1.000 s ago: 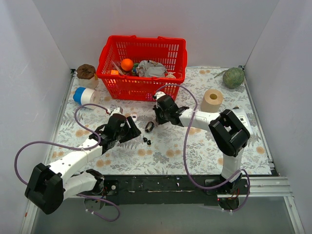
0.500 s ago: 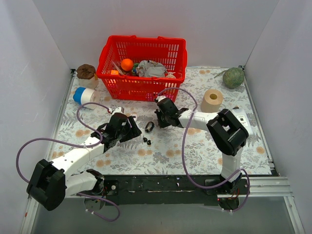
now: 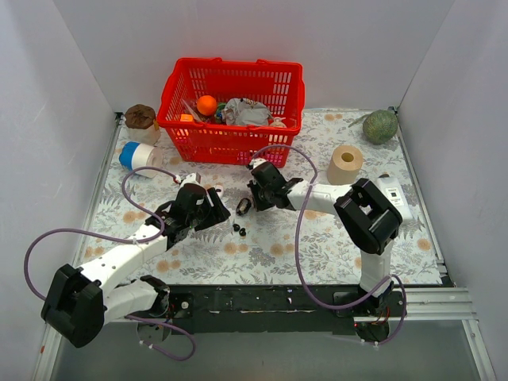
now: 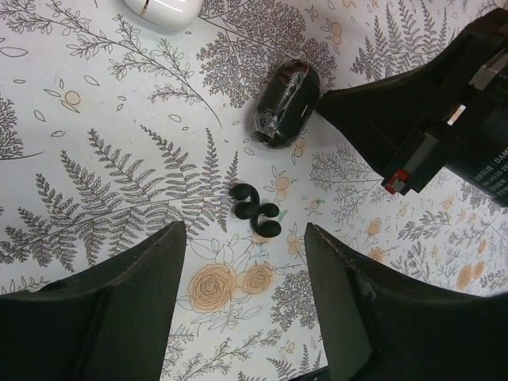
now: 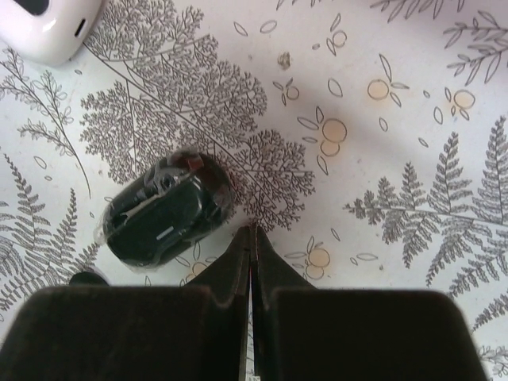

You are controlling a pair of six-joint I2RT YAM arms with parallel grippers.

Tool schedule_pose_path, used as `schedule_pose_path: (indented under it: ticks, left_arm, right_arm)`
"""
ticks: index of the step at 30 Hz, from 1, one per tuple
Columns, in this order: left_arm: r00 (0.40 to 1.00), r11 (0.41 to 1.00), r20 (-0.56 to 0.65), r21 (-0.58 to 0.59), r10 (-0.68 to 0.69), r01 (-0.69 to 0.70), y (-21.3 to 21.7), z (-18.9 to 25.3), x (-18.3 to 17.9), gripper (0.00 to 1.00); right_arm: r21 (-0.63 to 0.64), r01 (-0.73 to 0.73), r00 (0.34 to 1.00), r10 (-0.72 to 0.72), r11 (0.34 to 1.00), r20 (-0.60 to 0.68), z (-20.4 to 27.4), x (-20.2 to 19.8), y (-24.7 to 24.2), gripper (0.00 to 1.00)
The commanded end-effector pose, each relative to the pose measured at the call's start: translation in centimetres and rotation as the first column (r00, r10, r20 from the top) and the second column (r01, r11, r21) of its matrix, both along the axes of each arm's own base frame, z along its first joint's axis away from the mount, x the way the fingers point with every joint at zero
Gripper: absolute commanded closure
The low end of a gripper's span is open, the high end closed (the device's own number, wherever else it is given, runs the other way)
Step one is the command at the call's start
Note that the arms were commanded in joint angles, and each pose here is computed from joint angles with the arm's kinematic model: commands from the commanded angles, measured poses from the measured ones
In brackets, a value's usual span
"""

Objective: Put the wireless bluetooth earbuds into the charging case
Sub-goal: Pick up the charging case at the center of the board.

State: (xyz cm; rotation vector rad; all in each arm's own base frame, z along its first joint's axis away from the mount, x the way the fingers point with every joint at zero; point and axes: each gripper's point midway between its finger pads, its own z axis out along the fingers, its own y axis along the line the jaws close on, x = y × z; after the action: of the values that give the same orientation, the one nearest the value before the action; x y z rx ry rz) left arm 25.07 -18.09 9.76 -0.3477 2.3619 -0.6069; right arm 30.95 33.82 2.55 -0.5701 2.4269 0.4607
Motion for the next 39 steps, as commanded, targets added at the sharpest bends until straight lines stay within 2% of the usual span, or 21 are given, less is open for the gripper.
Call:
schedule_pose_path:
  ticks: [1, 7, 20, 27, 39]
  left_arm:
    - [0.999, 1.0, 0.028, -0.004, 0.016, -0.016, 0.3, 0.7, 0.1, 0.39]
    - [1.0, 1.0, 0.026, -0.003, 0.013, -0.013, 0.4, 0.6, -0.1, 0.39]
    - [1.0, 1.0, 0.019, -0.021, 0.013, -0.013, 0.3, 0.5, -0.4, 0.39]
    - [1.0, 0.999, 0.017, -0.032, 0.014, -0.014, 0.4, 0.4, -0.8, 0.39]
    - [1.0, 0.999, 0.021, -0.049, 0.019, -0.018, 0.5, 0.5, -1.2, 0.39]
  right_arm:
    - [0.0, 0.016, 0.999, -0.016, 1.0, 0.033, 0.8, 1.8, 0.8, 0.99]
    - [0.001, 0.001, 1.0, -0.001, 1.0, 0.008, 1.0, 1.8, 1.2, 0.99]
    - [0.072, -0.048, 0.997, 0.053, 0.996, -0.058, 0.1, -2.5, 3.1, 0.99]
    - [0.071, -0.052, 0.996, 0.057, 0.996, -0.069, 0.4, -2.7, 3.8, 0.99]
    - [0.142, -0.082, 0.991, 0.096, 0.987, -0.091, 0.7, -2.9, 6.7, 0.99]
